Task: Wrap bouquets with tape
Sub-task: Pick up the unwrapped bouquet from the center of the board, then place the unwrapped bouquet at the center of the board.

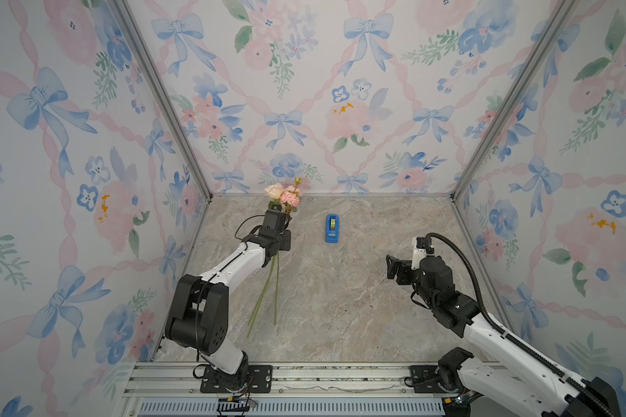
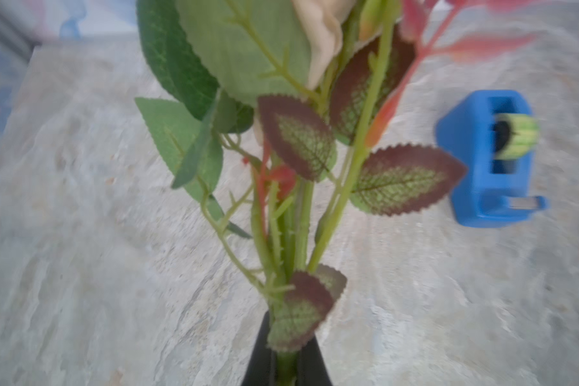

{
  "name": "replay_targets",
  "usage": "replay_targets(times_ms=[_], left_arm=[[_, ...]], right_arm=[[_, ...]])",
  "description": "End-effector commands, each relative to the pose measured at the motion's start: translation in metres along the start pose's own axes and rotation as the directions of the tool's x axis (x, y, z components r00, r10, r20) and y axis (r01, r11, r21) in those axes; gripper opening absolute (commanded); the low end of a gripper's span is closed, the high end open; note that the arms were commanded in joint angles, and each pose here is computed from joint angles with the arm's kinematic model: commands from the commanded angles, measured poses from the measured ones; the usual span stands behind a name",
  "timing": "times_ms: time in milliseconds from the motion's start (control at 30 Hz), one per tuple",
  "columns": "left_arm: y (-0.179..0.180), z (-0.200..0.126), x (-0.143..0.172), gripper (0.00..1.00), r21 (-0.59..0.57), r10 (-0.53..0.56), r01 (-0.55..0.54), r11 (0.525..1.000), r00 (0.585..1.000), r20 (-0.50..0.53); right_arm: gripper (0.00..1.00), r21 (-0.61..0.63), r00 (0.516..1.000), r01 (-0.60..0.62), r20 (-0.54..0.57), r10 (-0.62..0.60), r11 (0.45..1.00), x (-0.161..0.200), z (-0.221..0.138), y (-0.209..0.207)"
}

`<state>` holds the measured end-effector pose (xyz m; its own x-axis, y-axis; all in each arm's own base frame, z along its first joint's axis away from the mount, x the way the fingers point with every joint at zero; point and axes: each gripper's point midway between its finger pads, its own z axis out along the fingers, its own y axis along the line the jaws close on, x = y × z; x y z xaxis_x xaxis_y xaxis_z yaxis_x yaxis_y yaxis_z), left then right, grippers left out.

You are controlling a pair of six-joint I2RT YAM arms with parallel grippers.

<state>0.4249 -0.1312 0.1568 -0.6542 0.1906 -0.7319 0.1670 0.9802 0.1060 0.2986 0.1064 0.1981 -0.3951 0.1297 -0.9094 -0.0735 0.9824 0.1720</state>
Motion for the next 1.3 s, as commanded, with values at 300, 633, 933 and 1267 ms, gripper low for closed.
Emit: replay_targets(times_ms=[300, 633, 933, 1267], left_arm=[[-0.148, -0.036, -0.005, 0.00, 0.118, 0.843, -0.883, 0.454, 0.469, 0.262], [-0.216, 0.008, 0.021, 0.00, 0.259, 0.858, -0.948, 0.183, 0.283, 0.428], [-0.232, 0.046, 0.023, 0.00, 0.324, 0.823, -0.936, 0.141, 0.293, 0.488], [-0.229, 0.070, 0.043, 0.09, 0.411, 0.806, -0.897, 0.166, 0.363, 0.468]], right_arm=[[0.97, 0.501, 0.943, -0.279, 0.305, 0.135, 0.819, -0.022, -0.096, -0.133], [0.97, 0.491, 0.907, -0.364, 0.380, 0.181, 0.791, -0.020, -0.114, -0.148], [0.97, 0.470, 0.928, -0.322, 0.328, 0.176, 0.822, -0.018, -0.095, -0.138], [0.97, 0.436, 0.941, -0.290, 0.293, 0.170, 0.852, -0.015, -0.080, -0.127]])
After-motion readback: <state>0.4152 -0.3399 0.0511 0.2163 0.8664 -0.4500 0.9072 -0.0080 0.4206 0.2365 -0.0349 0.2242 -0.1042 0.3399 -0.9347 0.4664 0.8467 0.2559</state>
